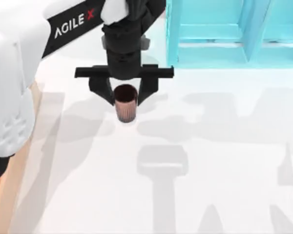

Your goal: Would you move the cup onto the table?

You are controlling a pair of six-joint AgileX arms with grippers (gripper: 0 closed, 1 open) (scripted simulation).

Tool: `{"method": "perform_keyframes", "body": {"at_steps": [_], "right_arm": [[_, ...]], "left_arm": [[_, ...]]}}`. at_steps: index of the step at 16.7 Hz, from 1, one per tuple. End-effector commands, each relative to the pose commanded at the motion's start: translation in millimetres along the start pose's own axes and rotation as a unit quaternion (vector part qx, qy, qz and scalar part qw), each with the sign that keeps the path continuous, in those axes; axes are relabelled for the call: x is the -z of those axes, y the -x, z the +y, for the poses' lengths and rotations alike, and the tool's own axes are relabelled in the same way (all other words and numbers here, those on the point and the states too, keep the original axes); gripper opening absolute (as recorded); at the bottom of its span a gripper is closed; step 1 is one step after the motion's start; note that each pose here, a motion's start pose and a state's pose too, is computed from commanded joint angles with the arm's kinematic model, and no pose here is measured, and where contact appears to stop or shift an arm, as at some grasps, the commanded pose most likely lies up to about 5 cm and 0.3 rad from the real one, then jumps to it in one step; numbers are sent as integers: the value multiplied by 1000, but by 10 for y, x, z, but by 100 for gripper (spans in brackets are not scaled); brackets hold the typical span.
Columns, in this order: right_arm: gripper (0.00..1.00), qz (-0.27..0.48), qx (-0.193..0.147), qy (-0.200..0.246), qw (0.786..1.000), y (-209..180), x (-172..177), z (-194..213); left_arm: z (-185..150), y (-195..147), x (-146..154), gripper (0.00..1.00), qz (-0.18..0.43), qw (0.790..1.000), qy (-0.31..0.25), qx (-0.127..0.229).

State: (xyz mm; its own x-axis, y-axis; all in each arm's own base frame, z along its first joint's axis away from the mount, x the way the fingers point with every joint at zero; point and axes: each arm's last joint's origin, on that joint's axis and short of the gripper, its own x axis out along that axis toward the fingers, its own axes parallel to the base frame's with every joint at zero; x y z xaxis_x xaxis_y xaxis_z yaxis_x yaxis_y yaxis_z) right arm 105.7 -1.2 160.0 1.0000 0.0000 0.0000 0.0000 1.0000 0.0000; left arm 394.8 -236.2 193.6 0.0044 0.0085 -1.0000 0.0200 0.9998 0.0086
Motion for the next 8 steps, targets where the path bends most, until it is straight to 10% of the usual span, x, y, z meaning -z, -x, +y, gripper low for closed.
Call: {"method": "perform_keyframes", "body": {"at_steps": [3, 8], "right_arm": [[100, 0, 0, 0, 1000, 0, 0, 0], [100, 0, 0, 0, 1000, 0, 0, 0]], "left_arm": [[0, 0, 0, 0, 0, 1000, 0, 0], [0, 0, 0, 38, 0, 1000, 0, 0]]}}
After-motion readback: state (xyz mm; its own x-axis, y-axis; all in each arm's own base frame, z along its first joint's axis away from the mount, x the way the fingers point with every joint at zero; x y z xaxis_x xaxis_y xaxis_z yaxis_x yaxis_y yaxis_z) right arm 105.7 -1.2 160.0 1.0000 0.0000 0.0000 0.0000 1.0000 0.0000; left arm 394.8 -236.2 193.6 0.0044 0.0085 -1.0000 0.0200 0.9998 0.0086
